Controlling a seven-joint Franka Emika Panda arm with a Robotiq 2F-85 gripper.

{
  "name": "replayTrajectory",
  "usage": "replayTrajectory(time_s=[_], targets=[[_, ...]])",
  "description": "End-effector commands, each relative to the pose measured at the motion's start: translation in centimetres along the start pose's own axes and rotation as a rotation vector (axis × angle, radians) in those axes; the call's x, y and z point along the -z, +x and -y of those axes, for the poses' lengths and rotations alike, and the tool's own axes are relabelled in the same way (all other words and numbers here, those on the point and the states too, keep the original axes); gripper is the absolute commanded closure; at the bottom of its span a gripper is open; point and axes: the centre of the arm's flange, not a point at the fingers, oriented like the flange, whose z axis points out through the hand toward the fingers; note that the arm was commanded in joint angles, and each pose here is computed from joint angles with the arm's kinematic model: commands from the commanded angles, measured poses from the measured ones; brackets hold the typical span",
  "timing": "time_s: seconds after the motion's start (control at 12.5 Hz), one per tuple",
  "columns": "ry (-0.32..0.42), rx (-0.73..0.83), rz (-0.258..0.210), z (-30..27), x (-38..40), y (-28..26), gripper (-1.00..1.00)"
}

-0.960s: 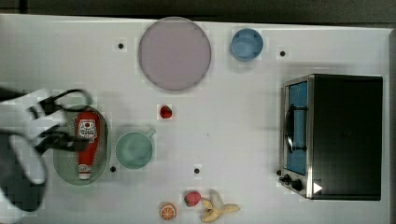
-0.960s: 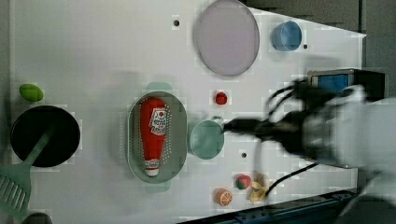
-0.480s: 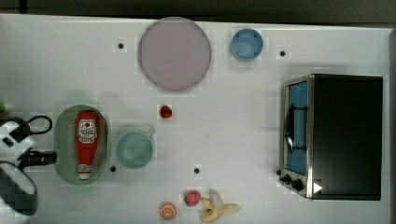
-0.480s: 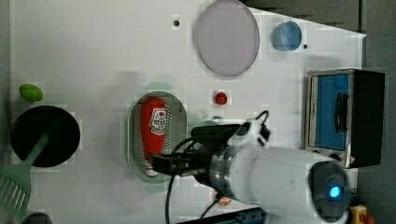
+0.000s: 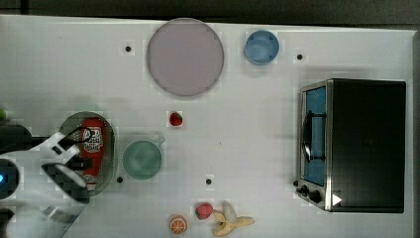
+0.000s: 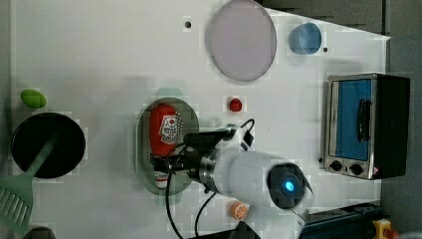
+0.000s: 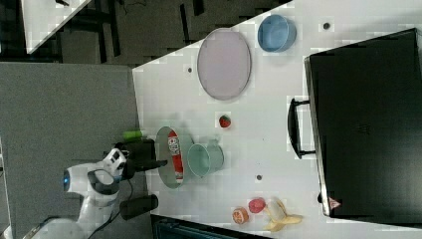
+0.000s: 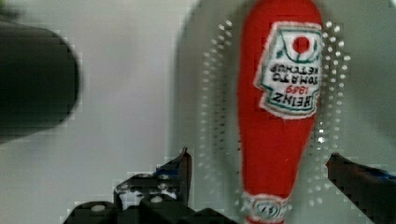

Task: Pick ketchup from strainer and place it on the table

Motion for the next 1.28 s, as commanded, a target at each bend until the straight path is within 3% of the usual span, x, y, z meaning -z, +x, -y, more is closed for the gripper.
replayTrajectory(time_s=[0.08,0.56,0.64,0.88,1.28], targets=[[0.009,-0.104,-0.017,-1.5,-1.9,2.1,-1.00],[0.003,-0.121,0.017,-1.8,-7.8,2.9,-1.00],[0.001,-0.129,0.027,-1.9,-8.5,3.1,-0.91],[0.001,-0.132,0.028,-1.9,-8.9,3.3,-0.21],[-0.026,-0.122,-0.042,0.1,-1.9,3.1,-0.21]])
